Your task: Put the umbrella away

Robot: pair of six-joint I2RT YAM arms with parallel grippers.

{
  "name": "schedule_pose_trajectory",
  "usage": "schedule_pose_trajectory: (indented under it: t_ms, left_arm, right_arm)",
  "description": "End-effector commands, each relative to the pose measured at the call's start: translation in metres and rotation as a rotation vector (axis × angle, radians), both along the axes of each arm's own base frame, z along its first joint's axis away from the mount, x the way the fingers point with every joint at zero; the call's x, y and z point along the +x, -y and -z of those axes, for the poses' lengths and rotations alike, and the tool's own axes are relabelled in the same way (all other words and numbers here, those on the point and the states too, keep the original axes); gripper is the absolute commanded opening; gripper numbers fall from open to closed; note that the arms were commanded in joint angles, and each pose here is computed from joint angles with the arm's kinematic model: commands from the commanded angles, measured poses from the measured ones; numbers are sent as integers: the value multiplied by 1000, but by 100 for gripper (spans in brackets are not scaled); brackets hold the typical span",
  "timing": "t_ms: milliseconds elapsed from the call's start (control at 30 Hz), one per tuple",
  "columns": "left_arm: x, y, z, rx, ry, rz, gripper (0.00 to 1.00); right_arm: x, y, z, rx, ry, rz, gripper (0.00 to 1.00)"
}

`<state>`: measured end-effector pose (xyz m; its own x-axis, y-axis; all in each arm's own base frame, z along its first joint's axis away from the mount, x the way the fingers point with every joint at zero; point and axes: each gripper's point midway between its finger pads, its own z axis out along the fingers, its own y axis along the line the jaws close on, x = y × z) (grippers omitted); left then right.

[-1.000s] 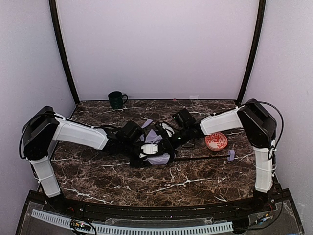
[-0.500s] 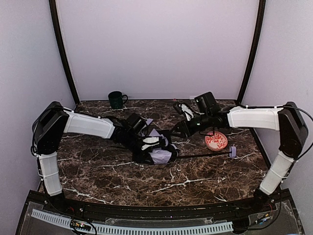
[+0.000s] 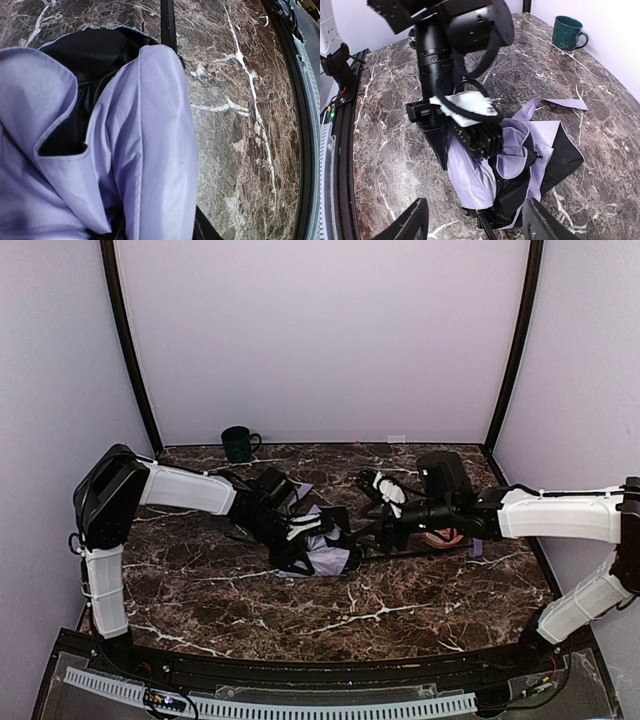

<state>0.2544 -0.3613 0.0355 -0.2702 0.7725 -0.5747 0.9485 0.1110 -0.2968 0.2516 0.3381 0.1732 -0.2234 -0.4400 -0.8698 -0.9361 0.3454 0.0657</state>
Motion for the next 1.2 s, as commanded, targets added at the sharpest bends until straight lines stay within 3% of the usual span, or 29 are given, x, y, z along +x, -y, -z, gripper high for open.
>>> schedule_pose_trajectory:
  t_ms: [0,233,467,967,1167]
  left_arm:
    - [-50,-45,47,223,-325,-46,32]
    - [-52,-48,52,247,-375,-53,31]
    - [-54,-47,52,233,-437,-60,30]
    - [-58,-51,54,245,-472,-43,28]
    - [-56,-54,55,255,-487,-49,26]
  right_arm:
    - [-21,-10,-6,-20,218,-129,68]
    - [-52,-24,38,-213,477,-244,71]
    - [-28,-46,73,-340,605,-249,73]
    - [19,-57,146,-601,669,-211,71]
    - [23,-72,95,-500,748,-167,75]
